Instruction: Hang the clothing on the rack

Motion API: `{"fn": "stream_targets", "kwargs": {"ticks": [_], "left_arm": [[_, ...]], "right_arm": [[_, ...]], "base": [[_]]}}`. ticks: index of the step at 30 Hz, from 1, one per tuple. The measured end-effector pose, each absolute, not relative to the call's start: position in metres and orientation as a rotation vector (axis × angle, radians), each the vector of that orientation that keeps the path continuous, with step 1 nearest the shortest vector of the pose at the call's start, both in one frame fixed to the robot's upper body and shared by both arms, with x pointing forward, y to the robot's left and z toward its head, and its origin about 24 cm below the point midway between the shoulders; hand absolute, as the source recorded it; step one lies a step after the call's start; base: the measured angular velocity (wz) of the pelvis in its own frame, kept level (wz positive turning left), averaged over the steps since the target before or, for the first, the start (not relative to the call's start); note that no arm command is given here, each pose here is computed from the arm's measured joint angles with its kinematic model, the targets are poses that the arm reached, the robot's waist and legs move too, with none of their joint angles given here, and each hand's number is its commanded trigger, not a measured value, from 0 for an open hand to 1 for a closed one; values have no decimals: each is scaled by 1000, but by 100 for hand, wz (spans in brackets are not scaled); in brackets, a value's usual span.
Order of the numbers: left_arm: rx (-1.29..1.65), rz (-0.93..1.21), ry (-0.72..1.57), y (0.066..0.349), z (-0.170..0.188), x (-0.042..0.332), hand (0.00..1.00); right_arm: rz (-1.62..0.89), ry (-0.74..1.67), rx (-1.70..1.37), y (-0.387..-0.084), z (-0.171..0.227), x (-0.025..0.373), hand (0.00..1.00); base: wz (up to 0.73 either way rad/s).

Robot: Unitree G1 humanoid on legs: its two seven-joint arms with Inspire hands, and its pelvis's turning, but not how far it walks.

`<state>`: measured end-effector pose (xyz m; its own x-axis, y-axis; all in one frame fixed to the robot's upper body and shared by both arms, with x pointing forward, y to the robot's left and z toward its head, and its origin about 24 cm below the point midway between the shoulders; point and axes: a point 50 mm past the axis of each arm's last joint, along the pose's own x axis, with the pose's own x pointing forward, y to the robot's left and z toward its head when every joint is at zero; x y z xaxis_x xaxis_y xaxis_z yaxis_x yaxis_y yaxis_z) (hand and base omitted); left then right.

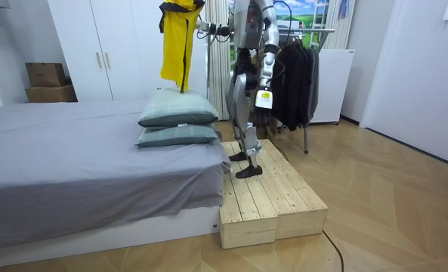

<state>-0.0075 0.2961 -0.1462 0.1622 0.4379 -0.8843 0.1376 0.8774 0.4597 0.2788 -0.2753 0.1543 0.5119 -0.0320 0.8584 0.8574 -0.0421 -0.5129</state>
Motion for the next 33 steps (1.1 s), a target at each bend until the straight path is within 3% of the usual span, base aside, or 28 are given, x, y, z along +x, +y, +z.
{"fn": "stream_targets", "kwargs": {"ticks": [9,23,33], "left_arm": [[403,150,1523,286,-153,-27,0],[383,147,1516,278,-157,-12,0],[372,135,1509,271,-160,-5,0]], "right_arm": [[-884,-825,-1424,-272,166,275,100],[-984,-954,-1400,-268,188,265,100],[-956,-870,-1453,-276,168,256,100]], "base": [[0],[0],[-2]]}}
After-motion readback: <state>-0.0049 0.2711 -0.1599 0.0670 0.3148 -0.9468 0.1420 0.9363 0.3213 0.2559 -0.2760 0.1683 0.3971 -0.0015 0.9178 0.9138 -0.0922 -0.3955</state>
